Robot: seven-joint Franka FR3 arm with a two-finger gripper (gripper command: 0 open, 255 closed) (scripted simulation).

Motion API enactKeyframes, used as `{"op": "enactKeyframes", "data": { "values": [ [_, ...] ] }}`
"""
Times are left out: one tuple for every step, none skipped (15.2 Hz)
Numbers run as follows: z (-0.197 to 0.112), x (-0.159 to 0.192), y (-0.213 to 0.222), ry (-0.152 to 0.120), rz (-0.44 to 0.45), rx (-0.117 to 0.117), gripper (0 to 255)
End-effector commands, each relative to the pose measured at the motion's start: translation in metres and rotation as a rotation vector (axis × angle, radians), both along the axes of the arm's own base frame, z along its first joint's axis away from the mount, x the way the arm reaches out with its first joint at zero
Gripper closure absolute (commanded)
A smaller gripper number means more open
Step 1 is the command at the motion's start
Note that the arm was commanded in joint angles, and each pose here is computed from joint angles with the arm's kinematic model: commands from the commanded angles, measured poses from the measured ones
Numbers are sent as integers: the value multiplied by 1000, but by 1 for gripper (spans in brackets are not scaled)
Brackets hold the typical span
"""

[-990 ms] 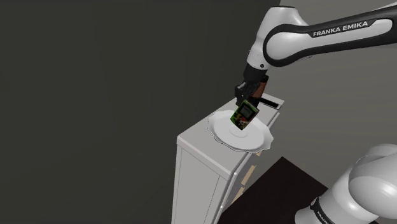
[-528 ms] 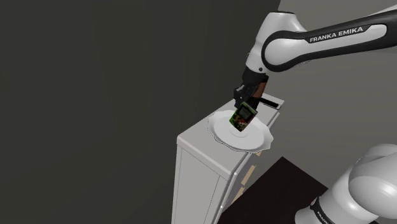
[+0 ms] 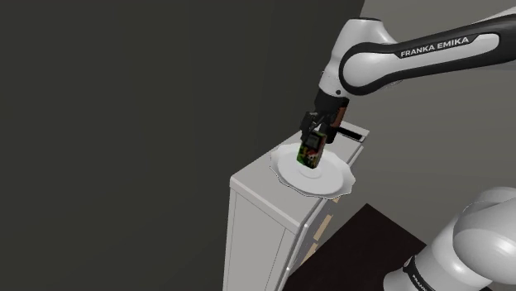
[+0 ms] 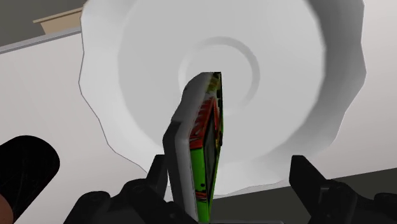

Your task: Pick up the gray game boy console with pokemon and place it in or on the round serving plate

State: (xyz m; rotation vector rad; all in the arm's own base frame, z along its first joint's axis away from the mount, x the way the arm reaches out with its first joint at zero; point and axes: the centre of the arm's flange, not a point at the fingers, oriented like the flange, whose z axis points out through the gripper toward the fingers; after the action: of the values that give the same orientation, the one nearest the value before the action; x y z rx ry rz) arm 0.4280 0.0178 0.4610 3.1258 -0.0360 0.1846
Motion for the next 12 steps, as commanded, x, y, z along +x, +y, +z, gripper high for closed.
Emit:
{"op": "enactKeyframes", "data": {
  "values": [
    [-1,-1,1,1,0,0,0],
    [12,-2,1,1,0,0,0],
    [26,-4,1,1,0,0,0],
    [39,-5,1,1,0,0,0],
    [49,-6,2,1,0,0,0],
    [49,-6,2,1,0,0,0],
    [49,-6,2,1,0,0,0],
    [49,-6,2,1,0,0,0],
    [49,-6,2,1,0,0,0],
    [49,-6,2,1,0,0,0],
    [49,-6,2,1,0,0,0],
    [49,-6,2,1,0,0,0]
  ]
}}
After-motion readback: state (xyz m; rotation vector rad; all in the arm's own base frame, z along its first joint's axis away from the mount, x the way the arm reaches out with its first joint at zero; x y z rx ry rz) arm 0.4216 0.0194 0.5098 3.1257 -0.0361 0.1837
